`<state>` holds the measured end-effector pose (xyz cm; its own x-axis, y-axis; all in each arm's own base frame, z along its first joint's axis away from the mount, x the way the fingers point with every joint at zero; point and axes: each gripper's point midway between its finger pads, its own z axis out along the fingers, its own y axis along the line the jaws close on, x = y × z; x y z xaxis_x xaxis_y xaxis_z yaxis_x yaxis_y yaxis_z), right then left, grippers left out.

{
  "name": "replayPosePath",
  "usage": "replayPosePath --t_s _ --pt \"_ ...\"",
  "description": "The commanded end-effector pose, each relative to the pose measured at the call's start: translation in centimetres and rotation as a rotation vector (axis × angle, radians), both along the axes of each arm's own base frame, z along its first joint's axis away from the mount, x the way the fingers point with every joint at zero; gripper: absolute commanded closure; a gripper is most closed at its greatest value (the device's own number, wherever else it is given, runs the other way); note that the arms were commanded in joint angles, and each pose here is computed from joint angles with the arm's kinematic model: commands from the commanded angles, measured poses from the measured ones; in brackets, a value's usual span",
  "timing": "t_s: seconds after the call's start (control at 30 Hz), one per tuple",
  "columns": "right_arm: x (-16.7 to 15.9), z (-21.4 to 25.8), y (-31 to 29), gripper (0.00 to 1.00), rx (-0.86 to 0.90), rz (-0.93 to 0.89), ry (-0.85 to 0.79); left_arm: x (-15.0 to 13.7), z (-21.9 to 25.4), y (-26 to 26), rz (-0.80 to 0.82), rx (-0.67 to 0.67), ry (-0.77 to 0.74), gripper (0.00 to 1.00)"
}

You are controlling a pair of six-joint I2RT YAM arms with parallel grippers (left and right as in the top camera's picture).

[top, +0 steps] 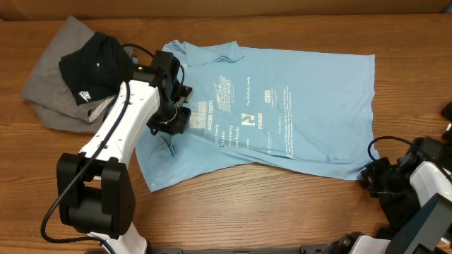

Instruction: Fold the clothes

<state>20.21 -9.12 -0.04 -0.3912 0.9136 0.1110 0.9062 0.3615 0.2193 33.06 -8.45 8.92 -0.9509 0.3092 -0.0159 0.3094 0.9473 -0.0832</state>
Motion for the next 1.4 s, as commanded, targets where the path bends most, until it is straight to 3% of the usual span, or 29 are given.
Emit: replayPosePath --t_s 0.0,0.07,0.2,0.33,0.53,1.37 --pt "-0.8 -0.8 -0.2 0.71 -0.023 0.003 0.026 0.8 1.6 0.2 0.015 0.002 -0.054 0.96" --pt "-0.2 -0.8 -0.6 0.65 -0.039 0.003 0.002 0.8 1.6 0.2 0.015 0.002 -0.055 0.96" --pt "0.1 -0.8 -0.8 0.66 -0.047 -0.001 -0.009 0.8 1.6 0.2 0.015 0.002 -0.052 0.96" --pt "0.1 -1.0 -0.9 0.74 -0.048 -0.002 -0.005 0.7 1.6 0.3 0.015 0.003 -0.051 0.96" --pt "-0.5 -1.3 -0.5 0.96 -0.03 0.004 0.022 0.7 1.6 0.3 0.015 0.003 -0.051 0.96" --pt "-1.2 6.5 -0.8 0.96 -0.017 0.098 0.105 -0.7 2.2 0.6 0.011 0.015 -0.01 0.96"
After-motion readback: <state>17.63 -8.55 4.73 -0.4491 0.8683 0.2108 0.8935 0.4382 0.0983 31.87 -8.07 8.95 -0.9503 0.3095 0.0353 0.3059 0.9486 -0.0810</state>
